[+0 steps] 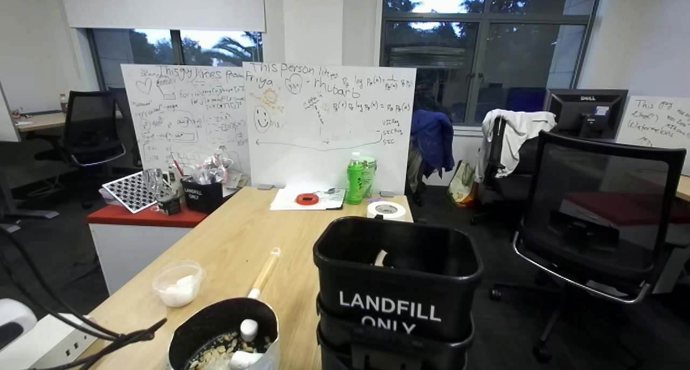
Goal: Pour the contents of the cup into the pot
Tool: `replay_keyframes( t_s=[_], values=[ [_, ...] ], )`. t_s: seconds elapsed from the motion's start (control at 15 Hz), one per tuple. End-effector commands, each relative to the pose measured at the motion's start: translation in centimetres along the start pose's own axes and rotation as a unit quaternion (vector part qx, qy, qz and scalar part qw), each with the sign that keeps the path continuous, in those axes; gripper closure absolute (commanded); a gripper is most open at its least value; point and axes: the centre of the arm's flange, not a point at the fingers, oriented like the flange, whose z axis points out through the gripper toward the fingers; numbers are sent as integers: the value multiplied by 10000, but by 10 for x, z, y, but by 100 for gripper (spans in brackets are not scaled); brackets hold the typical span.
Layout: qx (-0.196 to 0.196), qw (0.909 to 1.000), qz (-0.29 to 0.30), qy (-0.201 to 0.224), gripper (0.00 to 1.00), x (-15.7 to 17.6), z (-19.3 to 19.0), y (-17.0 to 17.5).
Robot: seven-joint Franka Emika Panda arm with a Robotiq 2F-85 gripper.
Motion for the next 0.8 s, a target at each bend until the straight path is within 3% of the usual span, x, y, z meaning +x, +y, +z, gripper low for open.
replay_keyframes(
  t_s=[0.0,0.07,0.2,0.4,0.73],
  values=[
    [434,9991,-8,12,11,25,-18,16],
    [493,9987,-58,91,32,27,-16,17],
    [622,9973,-62,373,40,30,-17,18],
    [810,9941,65,716,64,41,-23,23],
    [897,9927,228,779,98,47,-27,29]
  ],
)
